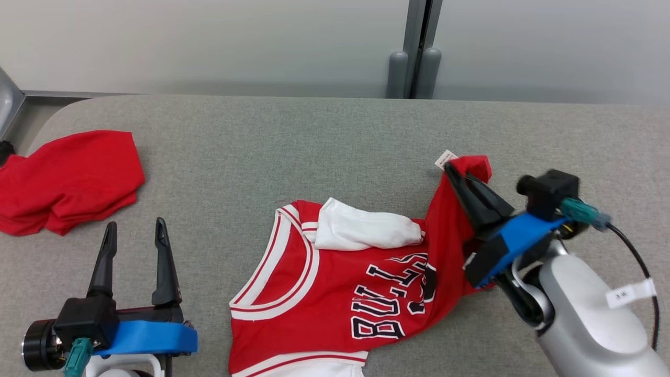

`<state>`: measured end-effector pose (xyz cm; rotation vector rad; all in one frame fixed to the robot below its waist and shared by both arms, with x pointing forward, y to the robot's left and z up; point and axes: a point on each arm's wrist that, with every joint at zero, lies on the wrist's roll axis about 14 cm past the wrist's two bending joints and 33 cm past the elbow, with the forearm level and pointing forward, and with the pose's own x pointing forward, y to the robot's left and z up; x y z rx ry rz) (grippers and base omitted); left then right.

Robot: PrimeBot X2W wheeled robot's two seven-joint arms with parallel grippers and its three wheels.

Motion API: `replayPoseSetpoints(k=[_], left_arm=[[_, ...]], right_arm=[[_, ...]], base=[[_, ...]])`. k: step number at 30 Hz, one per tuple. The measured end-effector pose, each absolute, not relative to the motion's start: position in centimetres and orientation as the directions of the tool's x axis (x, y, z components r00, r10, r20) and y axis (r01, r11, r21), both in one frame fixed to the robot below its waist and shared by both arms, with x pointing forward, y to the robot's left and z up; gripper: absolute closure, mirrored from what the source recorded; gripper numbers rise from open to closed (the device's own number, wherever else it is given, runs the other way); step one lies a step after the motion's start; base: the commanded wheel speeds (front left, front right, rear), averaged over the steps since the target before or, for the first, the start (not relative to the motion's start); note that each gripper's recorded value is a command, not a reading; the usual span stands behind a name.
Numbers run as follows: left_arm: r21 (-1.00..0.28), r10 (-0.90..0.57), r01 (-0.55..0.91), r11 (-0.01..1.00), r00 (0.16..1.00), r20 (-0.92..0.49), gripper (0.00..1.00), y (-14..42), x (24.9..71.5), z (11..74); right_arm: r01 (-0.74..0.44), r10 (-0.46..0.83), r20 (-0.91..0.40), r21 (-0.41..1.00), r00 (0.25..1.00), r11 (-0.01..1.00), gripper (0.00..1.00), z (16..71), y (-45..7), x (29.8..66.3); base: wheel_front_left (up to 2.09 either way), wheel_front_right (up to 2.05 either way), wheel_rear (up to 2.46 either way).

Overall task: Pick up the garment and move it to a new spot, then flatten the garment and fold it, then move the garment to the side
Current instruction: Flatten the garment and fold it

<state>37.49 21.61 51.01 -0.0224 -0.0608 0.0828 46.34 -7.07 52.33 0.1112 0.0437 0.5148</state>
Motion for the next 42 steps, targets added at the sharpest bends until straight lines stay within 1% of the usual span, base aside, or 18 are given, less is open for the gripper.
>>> replayPoseSetpoints(k=[4, 5, 9, 10, 11, 12, 18, 22, 25, 27, 30, 34, 37, 42], left_arm=[[-0.028, 0.088, -0.086, 0.996, 0.994, 0.058, 0.00, 21.7, 37.8, 50.9], [-0.029, 0.088, -0.086, 0.996, 0.995, 0.057, 0.00, 21.6, 38.0, 50.8], [-0.032, 0.095, -0.093, 0.995, 0.995, 0.042, 0.00, 21.8, 38.3, 50.3], [-0.034, 0.096, -0.094, 0.995, 0.995, 0.040, 0.00, 21.8, 38.4, 50.2], [-0.033, 0.097, -0.096, 0.995, 0.994, 0.041, 0.00, 21.8, 38.4, 50.2], [-0.031, 0.100, -0.099, 0.995, 0.994, 0.042, 0.00, 21.9, 38.4, 50.3], [-0.031, 0.111, -0.109, 0.994, 0.993, 0.048, 0.00, 22.2, 38.3, 50.4], [-0.033, 0.108, -0.107, 0.994, 0.993, 0.048, 0.00, 22.1, 38.0, 50.4], [-0.033, 0.099, -0.098, 0.995, 0.993, 0.057, 0.00, 21.9, 38.1, 50.7], [-0.033, 0.095, -0.093, 0.995, 0.994, 0.058, 0.00, 21.7, 38.0, 50.7], [-0.037, 0.083, -0.081, 0.996, 0.994, 0.066, 0.00, 21.3, 38.1, 51.0], [-0.037, 0.074, -0.072, 0.997, 0.995, 0.067, 0.00, 21.0, 38.0, 51.0], [-0.038, 0.070, -0.067, 0.997, 0.995, 0.065, 0.00, 20.9, 38.0, 50.9], [-0.039, 0.065, -0.063, 0.997, 0.996, 0.067, 0.00, 20.7, 38.0, 51.0]], right_arm=[[-0.551, 0.558, -0.018, 0.134, 0.830, 0.824, 1.00, 52.9, -3.0, 47.9], [-0.577, 0.584, -0.034, 0.120, 0.811, 0.808, 1.00, 52.6, -1.3, 48.6], [-0.602, 0.614, -0.074, 0.135, 0.786, 0.787, 1.00, 51.1, 1.5, 49.5], [-0.605, 0.619, -0.088, 0.143, 0.781, 0.784, 0.72, 50.5, 2.0, 49.6], [-0.606, 0.622, -0.117, 0.146, 0.774, 0.782, 0.03, 49.6, 2.4, 49.6], [-0.607, 0.622, -0.135, 0.142, 0.771, 0.782, 0.00, 49.0, 2.5, 49.5], [-0.587, 0.601, -0.091, 0.138, 0.794, 0.798, 0.00, 49.6, 1.6, 50.2], [-0.524, 0.531, -0.054, 0.102, 0.846, 0.846, 0.00, 51.1, -2.9, 51.3], [-0.476, 0.478, -0.023, 0.074, 0.878, 0.876, 0.00, 51.9, -6.7, 51.3], [-0.455, 0.456, -0.022, 0.045, 0.890, 0.889, 0.00, 51.7, -8.9, 50.4], [-0.431, 0.432, -0.064, 0.024, 0.900, 0.902, 0.00, 49.6, -11.6, 48.1], [-0.405, 0.407, -0.139, 0.044, 0.903, 0.913, 0.00, 46.4, -13.9, 44.6], [-0.414, 0.417, -0.174, 0.056, 0.892, 0.909, 0.00, 45.1, -14.1, 42.6], [-0.454, 0.455, -0.205, 0.051, 0.867, 0.889, 0.00, 44.7, -12.9, 41.3]], base=[[0.00, 0.00, 0.00], [0.00, 0.00, 0.00], [0.00, 0.00, 0.00], [0.00, 0.00, 0.00], [0.00, 0.00, 0.00], [0.00, 0.00, 0.00], [0.00, 0.00, 0.00], [0.00, 0.00, 0.00], [0.00, 0.00, 0.00], [0.00, 0.00, 0.00], [0.00, 0.00, 0.00], [0.00, 0.00, 0.00], [0.00, 0.00, 0.00], [0.00, 0.00, 0.00]])
